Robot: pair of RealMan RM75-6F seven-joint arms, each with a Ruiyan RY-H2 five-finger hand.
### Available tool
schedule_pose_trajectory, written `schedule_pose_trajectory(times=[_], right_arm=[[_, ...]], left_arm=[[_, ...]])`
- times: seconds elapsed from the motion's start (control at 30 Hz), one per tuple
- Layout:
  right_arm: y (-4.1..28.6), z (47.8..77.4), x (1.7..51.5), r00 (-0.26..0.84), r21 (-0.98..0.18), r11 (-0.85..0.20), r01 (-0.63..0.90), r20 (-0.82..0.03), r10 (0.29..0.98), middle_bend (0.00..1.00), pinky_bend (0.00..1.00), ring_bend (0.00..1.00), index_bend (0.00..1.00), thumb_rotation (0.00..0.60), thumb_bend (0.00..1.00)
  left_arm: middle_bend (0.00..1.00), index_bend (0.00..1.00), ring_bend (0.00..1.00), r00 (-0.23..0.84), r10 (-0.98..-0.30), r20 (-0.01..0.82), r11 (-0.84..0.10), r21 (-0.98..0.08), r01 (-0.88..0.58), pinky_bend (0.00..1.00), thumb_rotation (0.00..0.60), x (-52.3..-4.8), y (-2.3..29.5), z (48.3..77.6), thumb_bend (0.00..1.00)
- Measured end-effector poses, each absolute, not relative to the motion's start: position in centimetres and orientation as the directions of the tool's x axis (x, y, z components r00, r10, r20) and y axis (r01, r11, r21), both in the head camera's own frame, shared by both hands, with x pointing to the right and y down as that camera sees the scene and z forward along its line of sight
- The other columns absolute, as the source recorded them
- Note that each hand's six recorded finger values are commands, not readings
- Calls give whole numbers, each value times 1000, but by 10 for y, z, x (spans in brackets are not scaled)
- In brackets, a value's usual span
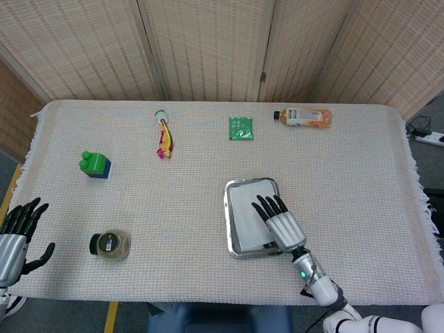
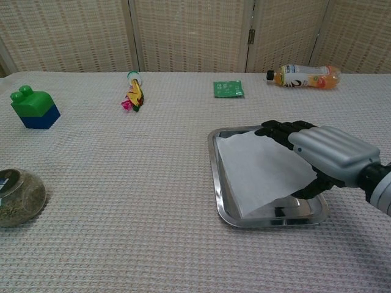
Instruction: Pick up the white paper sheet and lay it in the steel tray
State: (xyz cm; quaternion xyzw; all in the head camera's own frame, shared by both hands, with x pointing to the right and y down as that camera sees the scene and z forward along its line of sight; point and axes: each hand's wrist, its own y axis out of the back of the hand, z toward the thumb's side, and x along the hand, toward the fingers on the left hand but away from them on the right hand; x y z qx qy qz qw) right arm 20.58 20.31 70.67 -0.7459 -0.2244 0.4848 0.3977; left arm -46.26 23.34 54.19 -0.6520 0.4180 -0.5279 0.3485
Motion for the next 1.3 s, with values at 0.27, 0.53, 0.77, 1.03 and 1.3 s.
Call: schedule_pose_trajectory(times=[0.27,0.53,0.77,1.03,1.3], right_arm=[[197,706,195,444,-786,-610,-104,-585,678,0,0,0,0,600,336],[197,694,191,440,-707,-672,-222,-687,578,0,0,0,0,600,335],[192,690,197,407,-659,-675,-333,-746,528,0,0,0,0,600,335],[187,691,192,395,-621,-648,-442,-783,480,0,0,0,0,600,310],[177,687,179,365,-559,-656,-507,-829,425,0,0,0,0,600,311]], left_arm=[[0,0,0,97,-912,399,-411,-894,-179,0,600,-462,233,542,443],[0,0,0,102,-914,394,-406,-896,-179,0,600,-461,234,541,444],[0,0,0,102,-912,396,-409,-897,-171,0,600,-460,234,542,443],[0,0,0,98,-909,406,-417,-894,-164,0,600,-461,234,545,444],[0,0,0,99,-908,407,-419,-894,-161,0,600,-460,234,545,444]])
